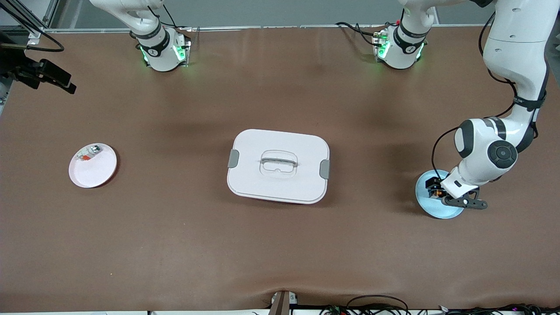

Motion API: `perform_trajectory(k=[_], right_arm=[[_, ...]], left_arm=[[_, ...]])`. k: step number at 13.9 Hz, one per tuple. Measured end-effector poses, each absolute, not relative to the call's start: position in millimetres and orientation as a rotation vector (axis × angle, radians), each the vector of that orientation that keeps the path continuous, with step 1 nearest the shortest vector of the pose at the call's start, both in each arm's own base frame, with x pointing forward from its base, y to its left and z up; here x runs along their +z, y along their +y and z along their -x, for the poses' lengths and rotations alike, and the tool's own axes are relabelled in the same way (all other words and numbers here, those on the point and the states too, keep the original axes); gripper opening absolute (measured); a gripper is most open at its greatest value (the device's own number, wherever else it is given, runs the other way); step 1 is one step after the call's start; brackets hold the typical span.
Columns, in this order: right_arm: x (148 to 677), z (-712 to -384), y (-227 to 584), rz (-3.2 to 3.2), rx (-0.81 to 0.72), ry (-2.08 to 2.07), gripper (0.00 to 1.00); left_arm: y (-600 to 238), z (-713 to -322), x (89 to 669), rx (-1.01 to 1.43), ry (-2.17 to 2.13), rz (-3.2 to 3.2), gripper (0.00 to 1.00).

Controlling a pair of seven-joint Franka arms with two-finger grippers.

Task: Transfer orange switch to right arm and place

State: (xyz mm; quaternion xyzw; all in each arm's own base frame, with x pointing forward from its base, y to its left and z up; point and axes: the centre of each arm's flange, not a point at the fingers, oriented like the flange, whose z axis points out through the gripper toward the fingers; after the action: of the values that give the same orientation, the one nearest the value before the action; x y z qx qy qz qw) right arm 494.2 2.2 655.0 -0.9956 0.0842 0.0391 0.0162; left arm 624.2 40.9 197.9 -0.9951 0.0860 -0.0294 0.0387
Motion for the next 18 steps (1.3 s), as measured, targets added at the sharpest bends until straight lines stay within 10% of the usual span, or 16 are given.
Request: perform_trajectory(k=[18], right_arm=[[662,-498,27,3.091,0.015,0.222,1.00]], left_arm=[[41,-633,182,-0.145,0.198,3.058,1.00]])
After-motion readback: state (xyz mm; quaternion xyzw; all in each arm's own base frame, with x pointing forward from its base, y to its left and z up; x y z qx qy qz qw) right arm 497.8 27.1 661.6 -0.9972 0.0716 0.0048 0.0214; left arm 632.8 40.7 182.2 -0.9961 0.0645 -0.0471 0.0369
